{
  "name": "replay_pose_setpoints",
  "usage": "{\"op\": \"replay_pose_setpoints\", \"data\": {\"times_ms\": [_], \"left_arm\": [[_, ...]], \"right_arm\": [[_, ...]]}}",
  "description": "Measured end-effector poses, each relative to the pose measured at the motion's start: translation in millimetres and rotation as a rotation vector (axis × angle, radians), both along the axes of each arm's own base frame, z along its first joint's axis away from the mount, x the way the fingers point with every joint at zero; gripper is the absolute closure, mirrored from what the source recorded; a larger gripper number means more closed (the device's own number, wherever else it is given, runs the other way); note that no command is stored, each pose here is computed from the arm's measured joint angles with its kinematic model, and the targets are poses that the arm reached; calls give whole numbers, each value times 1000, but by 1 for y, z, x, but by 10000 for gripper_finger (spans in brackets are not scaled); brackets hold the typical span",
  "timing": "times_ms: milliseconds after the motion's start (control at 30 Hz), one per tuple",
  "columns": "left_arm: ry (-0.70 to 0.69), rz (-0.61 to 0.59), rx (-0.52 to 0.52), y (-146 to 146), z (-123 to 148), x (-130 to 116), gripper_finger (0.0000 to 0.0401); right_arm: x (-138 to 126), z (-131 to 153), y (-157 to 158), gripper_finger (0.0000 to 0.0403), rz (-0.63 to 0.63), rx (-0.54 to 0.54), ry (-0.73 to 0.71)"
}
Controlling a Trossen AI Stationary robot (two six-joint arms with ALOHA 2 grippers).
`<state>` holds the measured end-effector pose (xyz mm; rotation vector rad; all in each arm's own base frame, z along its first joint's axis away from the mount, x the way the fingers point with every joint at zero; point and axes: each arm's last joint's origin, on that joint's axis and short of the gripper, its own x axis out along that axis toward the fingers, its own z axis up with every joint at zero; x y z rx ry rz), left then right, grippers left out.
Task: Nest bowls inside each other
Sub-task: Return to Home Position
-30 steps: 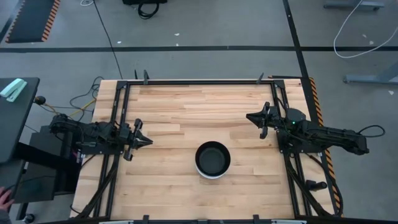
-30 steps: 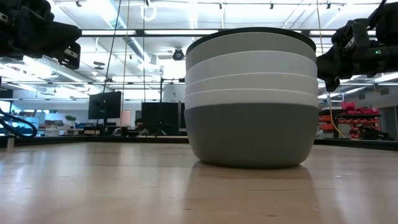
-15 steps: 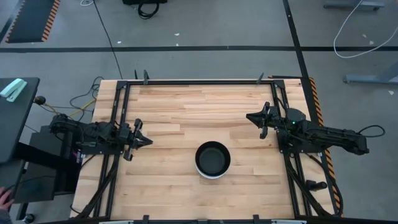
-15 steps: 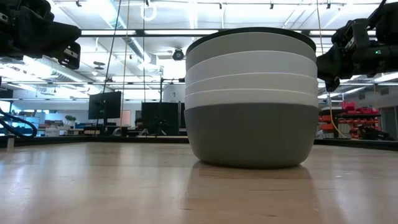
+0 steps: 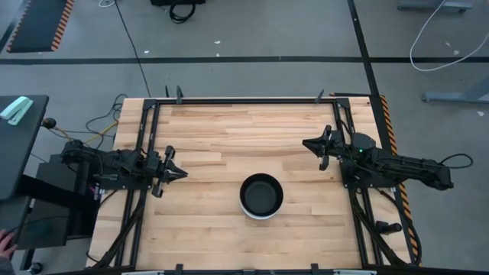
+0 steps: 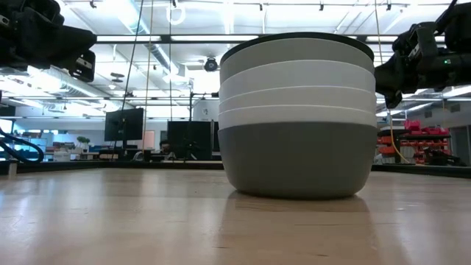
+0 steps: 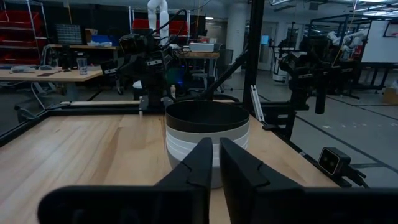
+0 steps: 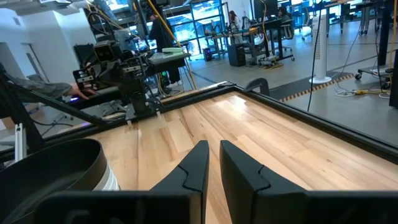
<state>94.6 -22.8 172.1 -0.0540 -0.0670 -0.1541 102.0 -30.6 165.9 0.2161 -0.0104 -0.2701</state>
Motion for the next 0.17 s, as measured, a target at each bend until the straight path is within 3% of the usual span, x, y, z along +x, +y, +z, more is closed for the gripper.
{"op": "replay_pose_setpoints", "data": {"times_ms": [167], "left_arm": [[0,0,0,0,0,0,372]], "right_arm": [[0,0,0,354,0,0,0]]}}
